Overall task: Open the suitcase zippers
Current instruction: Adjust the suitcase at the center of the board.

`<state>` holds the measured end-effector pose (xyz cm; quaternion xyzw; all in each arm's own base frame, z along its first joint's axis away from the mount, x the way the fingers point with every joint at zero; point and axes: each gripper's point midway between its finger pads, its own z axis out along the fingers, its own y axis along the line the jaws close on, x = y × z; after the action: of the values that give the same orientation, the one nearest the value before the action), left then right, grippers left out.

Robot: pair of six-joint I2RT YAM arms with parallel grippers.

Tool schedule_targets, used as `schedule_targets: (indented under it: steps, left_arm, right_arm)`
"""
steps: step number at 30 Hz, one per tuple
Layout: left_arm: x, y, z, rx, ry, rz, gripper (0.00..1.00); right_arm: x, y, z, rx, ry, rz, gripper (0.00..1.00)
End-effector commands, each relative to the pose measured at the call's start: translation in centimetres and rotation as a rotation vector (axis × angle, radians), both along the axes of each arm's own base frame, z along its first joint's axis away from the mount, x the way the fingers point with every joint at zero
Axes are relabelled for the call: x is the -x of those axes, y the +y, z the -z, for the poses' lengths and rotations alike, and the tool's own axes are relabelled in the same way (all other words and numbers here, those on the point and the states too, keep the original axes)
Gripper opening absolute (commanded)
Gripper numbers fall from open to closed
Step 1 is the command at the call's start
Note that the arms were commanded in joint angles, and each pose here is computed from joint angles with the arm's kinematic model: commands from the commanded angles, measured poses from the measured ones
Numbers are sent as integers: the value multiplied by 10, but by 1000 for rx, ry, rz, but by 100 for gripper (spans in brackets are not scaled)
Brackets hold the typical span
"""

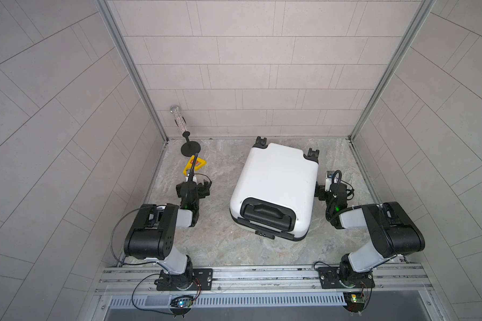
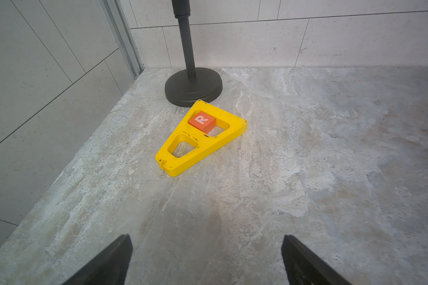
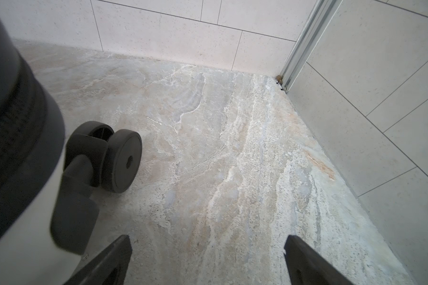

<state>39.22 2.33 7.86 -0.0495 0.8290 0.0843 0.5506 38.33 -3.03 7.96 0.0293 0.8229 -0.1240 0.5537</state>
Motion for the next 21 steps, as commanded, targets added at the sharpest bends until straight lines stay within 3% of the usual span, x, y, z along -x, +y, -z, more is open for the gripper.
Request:
schedule_targets:
  steps: [1, 9, 12, 17, 21]
  left_arm:
    - [-6, -2, -8, -2, -30, 6, 100]
    - [-6, 0, -8, 23, -33, 15, 100]
    - [-4, 2, -17, 23, -60, 7, 99]
    - [2, 9, -57, 17, -55, -45, 95]
    - [3, -11, -107, 170, -38, 22, 91]
  right_arm:
    - [-10, 5, -14, 0, -54, -15, 100]
    - [-9, 4, -14, -9, -54, -16, 100]
    - [3, -5, -29, -16, -118, 41, 100]
    - [19, -14, -65, -107, -105, 95, 100]
    - [28, -11, -100, -207, -55, 113, 100]
